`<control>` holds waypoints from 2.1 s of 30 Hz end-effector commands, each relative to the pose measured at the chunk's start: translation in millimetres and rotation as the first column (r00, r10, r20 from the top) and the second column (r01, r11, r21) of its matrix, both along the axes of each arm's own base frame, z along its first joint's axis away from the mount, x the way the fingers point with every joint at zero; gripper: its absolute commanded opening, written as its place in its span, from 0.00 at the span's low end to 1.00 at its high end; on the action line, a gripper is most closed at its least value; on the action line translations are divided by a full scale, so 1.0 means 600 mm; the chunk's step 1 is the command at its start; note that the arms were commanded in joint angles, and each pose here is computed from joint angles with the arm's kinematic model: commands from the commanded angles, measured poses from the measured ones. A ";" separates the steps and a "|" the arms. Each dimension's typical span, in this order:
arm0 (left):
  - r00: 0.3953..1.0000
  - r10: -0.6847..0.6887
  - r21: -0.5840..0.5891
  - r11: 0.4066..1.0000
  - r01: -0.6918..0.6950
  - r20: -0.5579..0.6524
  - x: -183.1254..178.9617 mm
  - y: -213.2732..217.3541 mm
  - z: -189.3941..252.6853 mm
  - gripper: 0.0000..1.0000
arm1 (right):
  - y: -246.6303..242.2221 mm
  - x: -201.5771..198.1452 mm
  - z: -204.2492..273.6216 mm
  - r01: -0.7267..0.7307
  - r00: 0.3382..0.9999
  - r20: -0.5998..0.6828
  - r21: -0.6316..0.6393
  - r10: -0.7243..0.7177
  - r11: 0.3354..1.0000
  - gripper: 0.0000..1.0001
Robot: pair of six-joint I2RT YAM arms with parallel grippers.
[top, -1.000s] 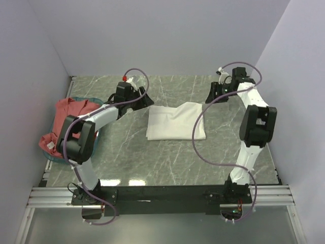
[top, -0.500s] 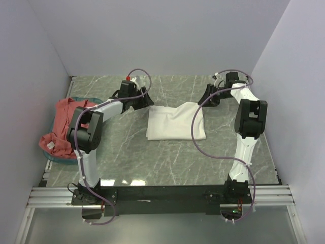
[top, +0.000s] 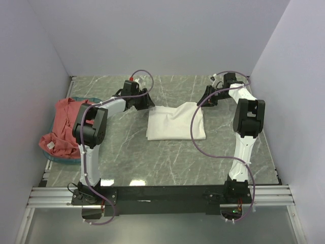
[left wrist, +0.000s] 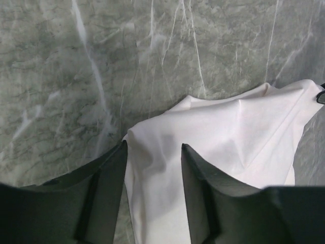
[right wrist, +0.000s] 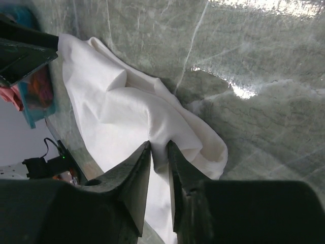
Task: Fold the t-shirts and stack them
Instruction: Fold the tshirt
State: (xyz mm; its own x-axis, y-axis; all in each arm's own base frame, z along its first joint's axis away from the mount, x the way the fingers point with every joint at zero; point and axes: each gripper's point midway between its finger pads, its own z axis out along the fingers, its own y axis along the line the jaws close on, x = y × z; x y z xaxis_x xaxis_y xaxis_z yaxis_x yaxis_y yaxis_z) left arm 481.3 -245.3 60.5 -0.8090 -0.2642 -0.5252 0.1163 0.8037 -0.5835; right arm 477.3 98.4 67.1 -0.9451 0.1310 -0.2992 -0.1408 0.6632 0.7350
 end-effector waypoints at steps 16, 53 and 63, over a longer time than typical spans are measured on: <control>0.999 -0.009 -0.033 0.999 0.011 0.048 0.033 0.002 0.020 0.01 | -0.053 0.005 0.020 0.071 0.994 0.088 -0.057 -0.066 0.996 0.02; 0.993 -0.078 -0.089 0.992 0.086 0.085 0.048 -0.020 0.029 0.06 | -0.085 0.059 0.064 0.122 0.977 0.182 -0.072 -0.108 0.990 0.47; 0.993 -0.086 -0.099 0.991 0.094 0.085 0.046 -0.022 0.028 0.07 | -0.052 0.080 0.031 0.144 0.984 0.113 -0.079 -0.134 0.986 0.48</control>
